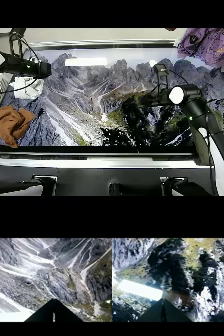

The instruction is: Fold the clothes and pants, and hang the long-sleeved shirts on hangers.

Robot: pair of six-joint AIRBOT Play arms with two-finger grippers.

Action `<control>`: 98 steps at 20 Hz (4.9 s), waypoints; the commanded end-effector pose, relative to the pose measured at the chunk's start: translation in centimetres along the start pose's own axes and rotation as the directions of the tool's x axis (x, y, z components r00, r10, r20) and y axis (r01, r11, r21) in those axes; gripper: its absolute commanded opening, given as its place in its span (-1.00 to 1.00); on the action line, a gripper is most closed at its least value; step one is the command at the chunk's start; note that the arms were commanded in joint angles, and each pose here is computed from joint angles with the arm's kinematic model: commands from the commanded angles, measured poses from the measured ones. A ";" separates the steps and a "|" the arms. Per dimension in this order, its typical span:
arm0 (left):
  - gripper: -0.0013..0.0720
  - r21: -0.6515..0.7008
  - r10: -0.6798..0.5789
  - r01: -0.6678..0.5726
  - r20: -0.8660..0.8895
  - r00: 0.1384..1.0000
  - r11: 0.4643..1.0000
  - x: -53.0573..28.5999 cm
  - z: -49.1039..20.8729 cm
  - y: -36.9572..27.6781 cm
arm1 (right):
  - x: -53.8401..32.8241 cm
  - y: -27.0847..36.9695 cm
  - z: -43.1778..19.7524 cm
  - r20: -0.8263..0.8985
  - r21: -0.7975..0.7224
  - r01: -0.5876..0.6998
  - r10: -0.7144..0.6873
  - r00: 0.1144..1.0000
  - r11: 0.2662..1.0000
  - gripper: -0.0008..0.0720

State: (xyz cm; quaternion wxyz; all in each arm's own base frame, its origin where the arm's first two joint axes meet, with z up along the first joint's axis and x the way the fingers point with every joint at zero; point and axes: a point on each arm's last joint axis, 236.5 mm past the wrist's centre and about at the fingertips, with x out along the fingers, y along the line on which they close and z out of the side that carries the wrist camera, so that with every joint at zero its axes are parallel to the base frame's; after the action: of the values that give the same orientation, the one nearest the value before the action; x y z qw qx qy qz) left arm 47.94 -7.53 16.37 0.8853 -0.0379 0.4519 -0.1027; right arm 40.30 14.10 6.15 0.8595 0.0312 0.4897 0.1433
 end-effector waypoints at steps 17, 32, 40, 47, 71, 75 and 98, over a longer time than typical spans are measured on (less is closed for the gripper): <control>-0.91 -0.013 -0.002 0.002 -0.050 0.999 1.000 3.0 -0.8 0.5 | 0.0 0.1 0.0 0.001 -0.001 -0.001 0.001 1.000 1.000 -0.90; 1.00 -0.513 0.374 -0.528 -0.377 0.847 0.677 -2.7 -14.1 24.4 | 0.0 0.1 0.0 0.001 0.000 -0.001 0.001 1.000 1.000 -0.90; 1.00 -0.649 0.349 -0.530 -0.399 0.848 0.546 1.2 -23.7 31.3 | 0.0 -0.1 -0.1 -0.003 -0.006 0.007 -0.007 1.000 1.000 -0.90; -0.92 -0.652 0.280 -0.553 -0.481 0.831 0.519 4.0 -28.3 31.6 | 0.0 -0.2 0.0 0.000 -0.008 0.011 -0.011 1.000 1.000 -0.90; 0.76 -0.413 -0.336 0.221 -0.229 0.914 0.883 12.7 -17.8 -18.0 | -5.2 -10.7 -6.3 -0.288 0.167 0.385 -0.329 0.899 0.908 0.22; 0.76 -0.416 -0.256 0.183 -0.126 0.959 0.891 9.9 -11.6 -7.0 | -0.5 -5.7 -0.2 0.054 0.663 -0.187 0.203 0.978 0.725 0.20; 0.76 -0.593 -0.223 0.100 -0.138 0.965 0.799 10.7 -12.3 5.6 | 17.5 8.5 -5.6 -0.040 0.631 -0.291 0.405 0.913 0.719 -0.91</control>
State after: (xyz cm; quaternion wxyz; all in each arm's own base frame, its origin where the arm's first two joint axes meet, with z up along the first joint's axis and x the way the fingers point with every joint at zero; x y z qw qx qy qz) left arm 44.49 -2.92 0.46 0.7765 -0.3239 0.5404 -0.0116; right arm 41.72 26.57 -9.92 0.7044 0.3919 0.5770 0.1312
